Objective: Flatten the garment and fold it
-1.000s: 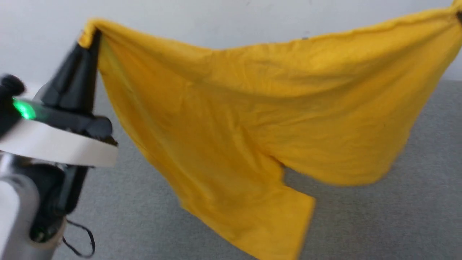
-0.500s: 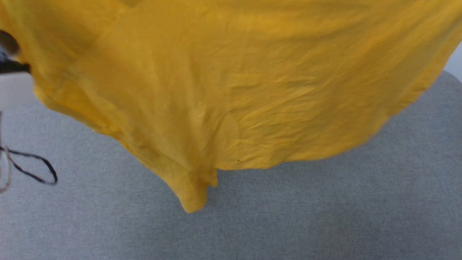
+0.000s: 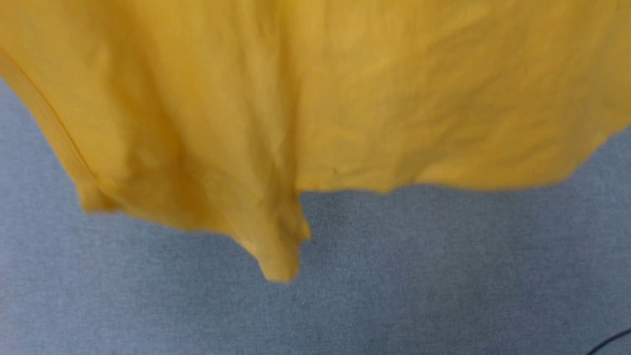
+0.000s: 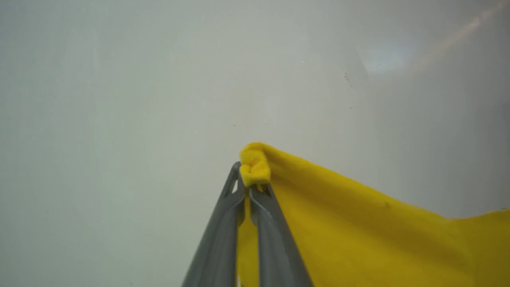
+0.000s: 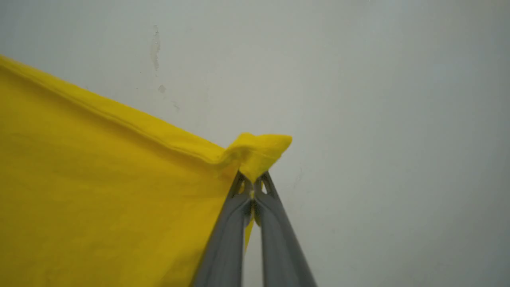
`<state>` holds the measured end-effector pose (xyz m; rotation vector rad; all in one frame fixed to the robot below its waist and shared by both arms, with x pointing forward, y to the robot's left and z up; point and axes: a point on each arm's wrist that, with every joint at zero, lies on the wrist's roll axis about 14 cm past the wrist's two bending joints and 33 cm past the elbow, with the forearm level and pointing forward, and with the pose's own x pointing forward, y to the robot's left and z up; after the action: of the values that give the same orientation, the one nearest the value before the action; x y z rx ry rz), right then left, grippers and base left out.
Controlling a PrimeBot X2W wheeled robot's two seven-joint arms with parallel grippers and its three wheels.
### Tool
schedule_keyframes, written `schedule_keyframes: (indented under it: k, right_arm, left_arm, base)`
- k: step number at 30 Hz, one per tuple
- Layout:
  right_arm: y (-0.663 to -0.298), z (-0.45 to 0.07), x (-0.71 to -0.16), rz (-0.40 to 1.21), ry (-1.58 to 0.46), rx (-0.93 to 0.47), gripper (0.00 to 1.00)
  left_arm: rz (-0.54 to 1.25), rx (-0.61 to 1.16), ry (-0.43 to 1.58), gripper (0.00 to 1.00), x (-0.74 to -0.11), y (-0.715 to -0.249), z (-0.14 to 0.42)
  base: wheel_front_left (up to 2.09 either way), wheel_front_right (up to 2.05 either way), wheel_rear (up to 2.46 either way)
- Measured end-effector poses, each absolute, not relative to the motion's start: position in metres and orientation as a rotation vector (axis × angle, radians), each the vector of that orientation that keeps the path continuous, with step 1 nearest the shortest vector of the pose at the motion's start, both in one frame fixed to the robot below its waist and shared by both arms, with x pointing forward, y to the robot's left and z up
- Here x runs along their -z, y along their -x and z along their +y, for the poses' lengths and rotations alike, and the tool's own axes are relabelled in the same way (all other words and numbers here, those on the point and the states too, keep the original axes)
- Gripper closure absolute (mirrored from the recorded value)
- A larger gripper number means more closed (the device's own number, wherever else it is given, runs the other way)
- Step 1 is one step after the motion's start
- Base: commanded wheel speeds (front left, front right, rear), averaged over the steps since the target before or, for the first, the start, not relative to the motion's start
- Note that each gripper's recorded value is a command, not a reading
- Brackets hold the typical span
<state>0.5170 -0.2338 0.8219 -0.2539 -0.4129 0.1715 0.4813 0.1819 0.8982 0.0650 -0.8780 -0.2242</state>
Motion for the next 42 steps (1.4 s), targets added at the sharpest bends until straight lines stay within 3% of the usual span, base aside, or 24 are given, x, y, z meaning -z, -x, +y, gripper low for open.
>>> schedule_keyframes:
  k: [13,20,25,32,37,42]
  right_arm:
    - [-0.656,-0.232,-0.756,-0.340,0.277,-0.133,1.00]
    - [-0.697,-0.221,-0.706,-0.312,0.282,-0.161,1.00]
    - [-0.712,-0.200,-0.640,-0.234,0.302,-0.234,1.00]
    - [-0.693,-0.176,-0.529,-0.048,0.221,-0.314,1.00]
    - [-0.650,-0.166,-0.478,0.057,0.176,-0.353,1.00]
    - [-0.596,-0.158,-0.447,0.152,0.171,-0.399,1.00]
  left_arm:
    - [-0.850,0.146,-0.079,1.00,-0.858,-0.617,0.197]
    - [-0.798,0.140,-0.077,1.00,-0.810,-0.661,0.197]
    - [-0.688,0.180,-0.037,1.00,-0.749,-0.685,0.187]
    - [-0.391,0.214,-0.031,1.00,-0.616,-0.673,0.181]
    - [-0.160,0.290,-0.074,1.00,-0.529,-0.619,0.165]
    - [0.020,0.327,-0.136,1.00,-0.485,-0.552,0.170]
  base:
    - [0.00,0.00,0.00]
    - [0.00,0.00,0.00]
    - [0.00,0.00,0.00]
    - [0.00,0.00,0.00]
    - [0.00,0.00,0.00]
    - [0.00,0.00,0.00]
